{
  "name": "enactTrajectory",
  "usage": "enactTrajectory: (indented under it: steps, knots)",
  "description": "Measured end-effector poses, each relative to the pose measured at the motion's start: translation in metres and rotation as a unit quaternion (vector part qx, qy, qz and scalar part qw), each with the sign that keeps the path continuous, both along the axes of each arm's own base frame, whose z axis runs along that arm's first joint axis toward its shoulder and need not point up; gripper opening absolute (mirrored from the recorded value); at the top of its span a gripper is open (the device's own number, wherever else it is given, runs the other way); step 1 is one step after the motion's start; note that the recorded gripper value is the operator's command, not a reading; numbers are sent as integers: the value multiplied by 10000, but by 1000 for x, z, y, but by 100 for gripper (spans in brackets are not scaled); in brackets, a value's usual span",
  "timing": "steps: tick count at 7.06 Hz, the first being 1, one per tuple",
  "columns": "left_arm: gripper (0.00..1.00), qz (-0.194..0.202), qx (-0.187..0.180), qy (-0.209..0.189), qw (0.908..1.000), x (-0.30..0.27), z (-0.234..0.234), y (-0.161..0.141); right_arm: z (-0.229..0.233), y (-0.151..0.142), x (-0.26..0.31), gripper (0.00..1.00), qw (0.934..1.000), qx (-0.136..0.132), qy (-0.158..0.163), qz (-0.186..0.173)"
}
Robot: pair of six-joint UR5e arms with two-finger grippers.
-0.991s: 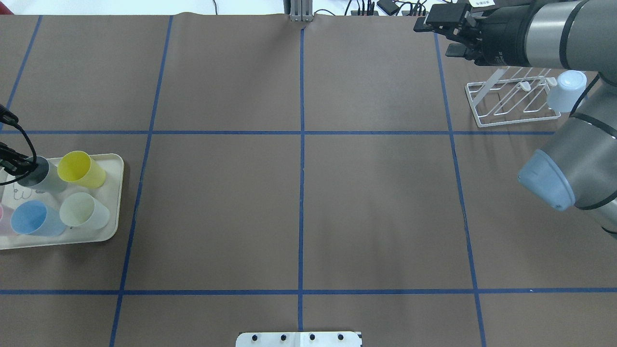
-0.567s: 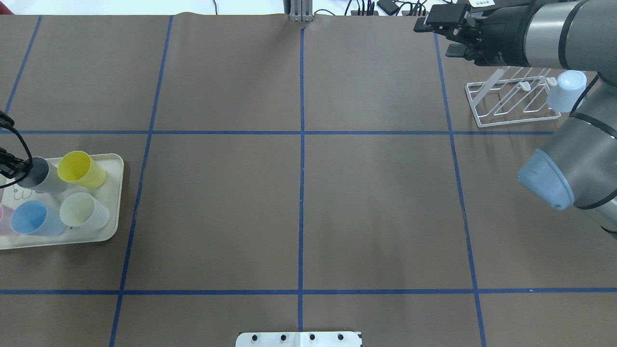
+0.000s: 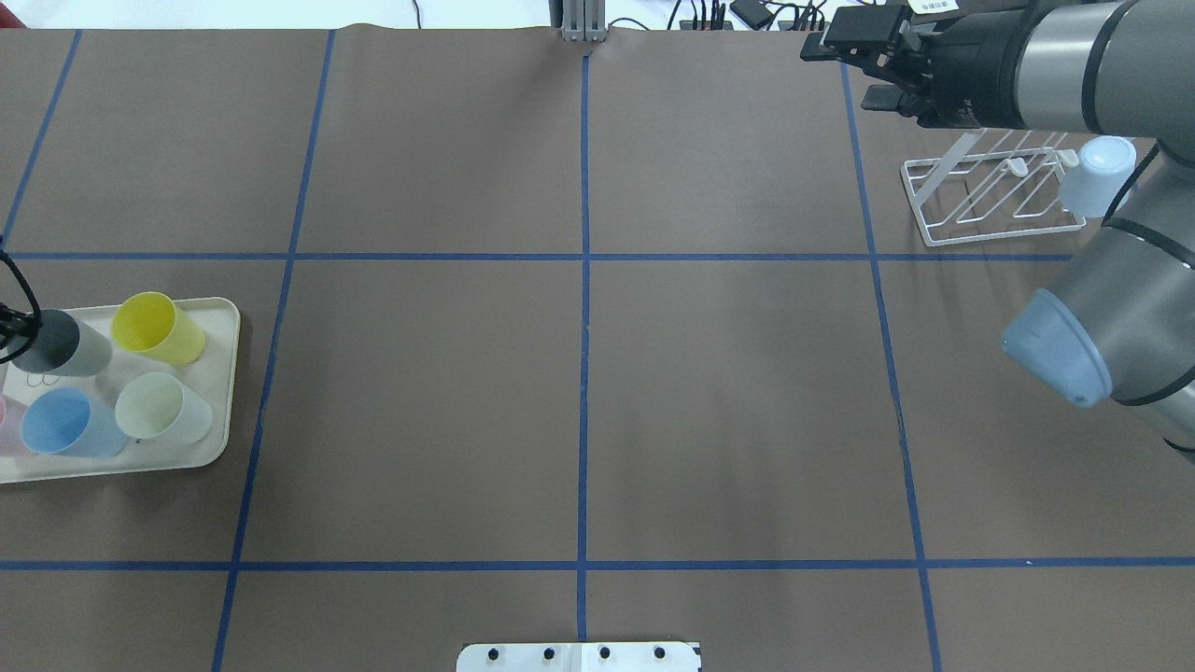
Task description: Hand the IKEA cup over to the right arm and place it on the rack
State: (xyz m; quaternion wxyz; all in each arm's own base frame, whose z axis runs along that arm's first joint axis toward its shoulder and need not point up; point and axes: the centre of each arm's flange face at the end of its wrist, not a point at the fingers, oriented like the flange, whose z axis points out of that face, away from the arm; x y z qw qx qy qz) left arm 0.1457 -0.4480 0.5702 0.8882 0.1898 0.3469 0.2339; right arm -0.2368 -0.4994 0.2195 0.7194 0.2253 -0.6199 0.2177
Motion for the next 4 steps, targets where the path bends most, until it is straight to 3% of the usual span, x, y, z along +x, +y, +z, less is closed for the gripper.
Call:
enactTrajectory:
  steps: [2, 4]
  knots:
    - [0, -683, 15, 40, 9977, -52, -17, -27, -2, 1, 0, 100, 10000, -10, -39, 0]
    - [0, -1423, -87, 373, 9891, -72, -55, -58, -7, 0, 0, 100, 10000, -5, -82, 5]
